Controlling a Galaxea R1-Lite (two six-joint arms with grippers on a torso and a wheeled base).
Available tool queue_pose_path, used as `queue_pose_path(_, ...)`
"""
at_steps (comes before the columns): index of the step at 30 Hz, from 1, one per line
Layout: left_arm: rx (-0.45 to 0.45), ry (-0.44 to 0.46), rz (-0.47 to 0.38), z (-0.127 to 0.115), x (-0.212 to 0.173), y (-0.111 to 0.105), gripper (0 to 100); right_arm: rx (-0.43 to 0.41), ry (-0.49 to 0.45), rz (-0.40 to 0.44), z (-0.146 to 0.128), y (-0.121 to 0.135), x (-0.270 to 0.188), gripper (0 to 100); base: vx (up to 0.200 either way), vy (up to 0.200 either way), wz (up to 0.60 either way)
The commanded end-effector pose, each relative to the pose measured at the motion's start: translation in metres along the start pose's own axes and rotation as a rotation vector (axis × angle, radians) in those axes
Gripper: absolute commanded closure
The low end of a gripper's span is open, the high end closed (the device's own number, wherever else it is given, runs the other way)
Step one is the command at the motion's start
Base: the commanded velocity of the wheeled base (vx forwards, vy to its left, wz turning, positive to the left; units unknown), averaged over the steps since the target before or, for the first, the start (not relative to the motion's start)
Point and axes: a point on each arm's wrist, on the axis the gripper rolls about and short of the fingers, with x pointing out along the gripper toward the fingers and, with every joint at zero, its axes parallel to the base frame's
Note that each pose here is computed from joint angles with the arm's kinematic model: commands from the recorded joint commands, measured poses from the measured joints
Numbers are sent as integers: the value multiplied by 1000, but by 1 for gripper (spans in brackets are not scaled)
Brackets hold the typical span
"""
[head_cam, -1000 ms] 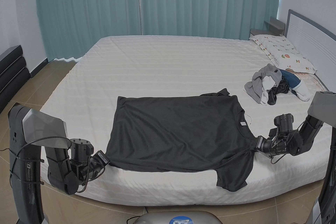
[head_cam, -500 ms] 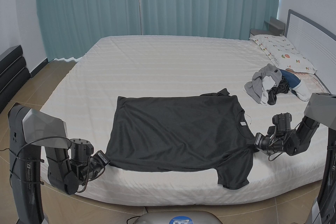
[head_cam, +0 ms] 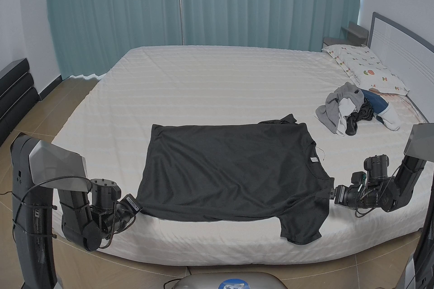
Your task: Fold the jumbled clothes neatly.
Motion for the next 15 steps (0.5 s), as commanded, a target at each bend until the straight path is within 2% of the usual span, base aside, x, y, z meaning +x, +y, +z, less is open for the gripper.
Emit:
queue_pose_path(1, 0, 0, 0, 0, 0, 0, 100, -34, 41, 12, -13, 2, -7, 0, 0, 0, 0)
queue_pose_path(6, 0, 0, 0, 0, 0, 0, 100, -29, 72, -19, -20, -5, 6, 0, 0, 0, 0)
queue_pose_path(10, 0, 0, 0, 0, 0, 0, 100, -32, 53, -28, -14, -7, 15, 0, 0, 0, 0)
queue_pose_path(11, 0, 0, 0, 0, 0, 0, 100, -32, 47, -27, -12, -7, 17, 100, 0, 0, 0)
queue_pose_path(15, 0, 0, 0, 0, 0, 0, 100, -33, 40, -24, -10, -7, 18, 100, 0, 0, 0)
